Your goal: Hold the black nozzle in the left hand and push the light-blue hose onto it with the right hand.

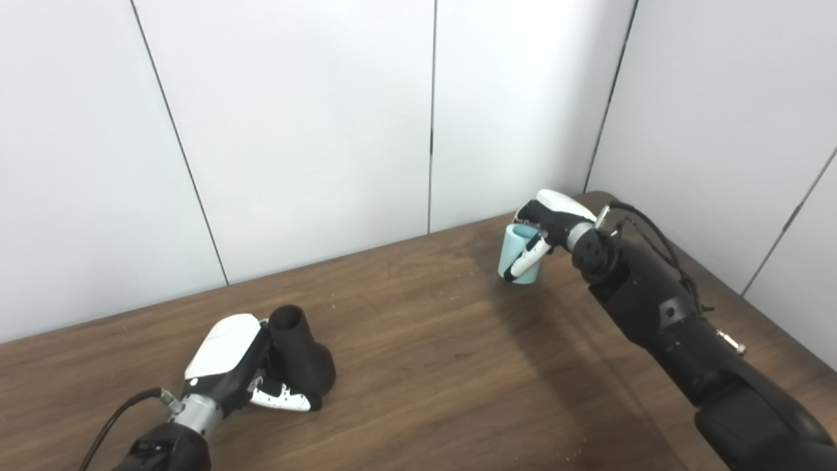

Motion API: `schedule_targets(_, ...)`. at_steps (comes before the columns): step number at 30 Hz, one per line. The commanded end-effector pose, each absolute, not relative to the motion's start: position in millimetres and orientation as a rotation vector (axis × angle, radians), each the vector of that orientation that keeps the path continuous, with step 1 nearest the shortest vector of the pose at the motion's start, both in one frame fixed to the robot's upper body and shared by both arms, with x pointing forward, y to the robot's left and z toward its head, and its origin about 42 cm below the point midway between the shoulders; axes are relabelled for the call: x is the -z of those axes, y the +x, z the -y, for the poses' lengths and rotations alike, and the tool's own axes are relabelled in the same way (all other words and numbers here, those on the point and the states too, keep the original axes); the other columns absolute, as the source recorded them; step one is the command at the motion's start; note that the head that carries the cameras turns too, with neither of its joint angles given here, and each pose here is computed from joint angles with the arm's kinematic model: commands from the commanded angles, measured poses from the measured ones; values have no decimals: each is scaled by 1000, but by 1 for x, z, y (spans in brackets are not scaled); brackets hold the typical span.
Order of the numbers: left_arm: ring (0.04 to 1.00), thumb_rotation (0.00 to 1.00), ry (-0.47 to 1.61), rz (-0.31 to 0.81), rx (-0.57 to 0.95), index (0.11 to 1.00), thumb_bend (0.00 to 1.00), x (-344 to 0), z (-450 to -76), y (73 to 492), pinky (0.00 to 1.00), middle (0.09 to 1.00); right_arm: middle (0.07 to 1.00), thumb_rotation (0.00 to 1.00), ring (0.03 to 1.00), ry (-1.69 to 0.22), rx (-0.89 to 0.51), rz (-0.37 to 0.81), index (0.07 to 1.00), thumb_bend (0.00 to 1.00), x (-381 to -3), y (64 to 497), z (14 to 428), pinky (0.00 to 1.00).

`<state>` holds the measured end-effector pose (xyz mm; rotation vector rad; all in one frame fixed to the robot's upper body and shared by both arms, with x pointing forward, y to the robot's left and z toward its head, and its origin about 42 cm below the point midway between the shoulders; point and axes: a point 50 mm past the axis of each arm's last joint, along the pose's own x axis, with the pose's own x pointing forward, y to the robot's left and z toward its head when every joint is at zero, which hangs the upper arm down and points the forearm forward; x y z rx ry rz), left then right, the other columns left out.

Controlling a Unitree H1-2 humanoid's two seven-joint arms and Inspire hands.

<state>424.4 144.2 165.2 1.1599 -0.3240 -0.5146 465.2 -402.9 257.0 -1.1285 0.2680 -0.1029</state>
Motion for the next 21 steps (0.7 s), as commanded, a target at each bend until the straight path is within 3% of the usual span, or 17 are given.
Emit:
schedule_targets(1, 406, 0, 1304, 35, 630, 488, 525, -98, -184, 395, 366, 412, 509, 0, 437, -1146, 160, -148, 469, 520, -295, 471, 404, 393)
schedule_targets(6, 445, 0, 1305, 37, 633, 488, 527, -99, -179, 394, 444, 427, 501, 0, 445, -1139, 135, -78, 473, 521, -312, 470, 387, 408)
schedule_targets(11, 423, 0, 1306, 39, 638, 488, 526, -103, -168, 395, 392, 417, 500, 0, 453, -1112, 43, 79, 466, 521, -347, 460, 344, 413)
schedule_targets(16, 470, 0, 1297, 39, 641, 485, 528, -107, -153, 396, 456, 461, 500, 0, 433, -1060, -97, 249, 478, 520, -378, 442, 288, 374)
schedule_targets(21, 438, 0, 1299, 31, 643, 488, 527, -109, -144, 395, 408, 432, 495, 0, 429, -1028, -178, 345, 481, 520, -390, 433, 264, 365)
